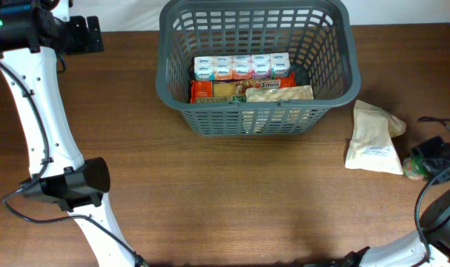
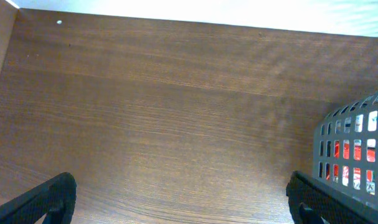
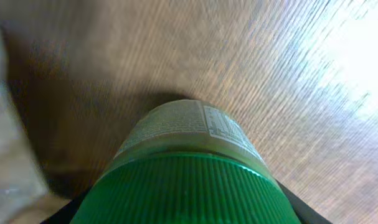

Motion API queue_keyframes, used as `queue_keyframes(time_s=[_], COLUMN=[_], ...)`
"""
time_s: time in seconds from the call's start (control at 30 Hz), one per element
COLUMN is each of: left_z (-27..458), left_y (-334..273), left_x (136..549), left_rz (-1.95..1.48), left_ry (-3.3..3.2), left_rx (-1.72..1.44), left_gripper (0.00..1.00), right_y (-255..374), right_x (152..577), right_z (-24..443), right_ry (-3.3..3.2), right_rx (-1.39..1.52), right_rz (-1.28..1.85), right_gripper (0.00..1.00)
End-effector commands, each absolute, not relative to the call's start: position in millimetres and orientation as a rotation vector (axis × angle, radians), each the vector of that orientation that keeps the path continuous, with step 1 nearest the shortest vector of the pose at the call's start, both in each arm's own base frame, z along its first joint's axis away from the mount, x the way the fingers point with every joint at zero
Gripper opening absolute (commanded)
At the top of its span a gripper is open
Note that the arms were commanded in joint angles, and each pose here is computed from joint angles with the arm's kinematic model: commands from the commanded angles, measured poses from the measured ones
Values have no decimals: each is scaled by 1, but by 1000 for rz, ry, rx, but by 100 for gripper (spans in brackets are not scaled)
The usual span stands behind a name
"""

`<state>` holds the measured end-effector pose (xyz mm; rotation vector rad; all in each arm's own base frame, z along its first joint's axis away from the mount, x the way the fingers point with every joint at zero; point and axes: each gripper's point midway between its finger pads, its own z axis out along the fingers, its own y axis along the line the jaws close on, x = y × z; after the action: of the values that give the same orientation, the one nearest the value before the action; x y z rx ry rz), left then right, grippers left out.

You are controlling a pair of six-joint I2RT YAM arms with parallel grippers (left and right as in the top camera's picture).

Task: Pack container
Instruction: 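Close the right gripper around the green-lidded jar and lift it, then carry the jar over the basket and release it with the right gripper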

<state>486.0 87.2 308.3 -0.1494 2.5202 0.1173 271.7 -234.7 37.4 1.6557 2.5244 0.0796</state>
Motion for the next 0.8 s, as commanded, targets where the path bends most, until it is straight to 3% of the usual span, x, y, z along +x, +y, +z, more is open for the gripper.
queue_keyframes(time_s=[0.0,0.23,0.33,0.47,0.57,0.77], left_z=[305,305,305,305,305,305], left_y=[91,91,91,91,91,91], left_x=[486,486,486,486,486,486], left_rz=[127,127,127,127,127,127], left_ry=[2526,2526,2526,2526,2526,2526], left_rx=[-176,-176,-176,-176,-176,-176], left_gripper=[99,99,99,99,99,99], right_y=[-253,-192,-146,-74,-22,73], right_x=[302,354,369,375,375,380], right_z=[113,255,318,382,408,407], right_ry=[2381,2312,2273,2199,2150,2152], right_rx=[1539,1086,789,433,197,-155], right_rz=[57,209,229,243,272,374], right_gripper=[42,34,23,16,4,4])
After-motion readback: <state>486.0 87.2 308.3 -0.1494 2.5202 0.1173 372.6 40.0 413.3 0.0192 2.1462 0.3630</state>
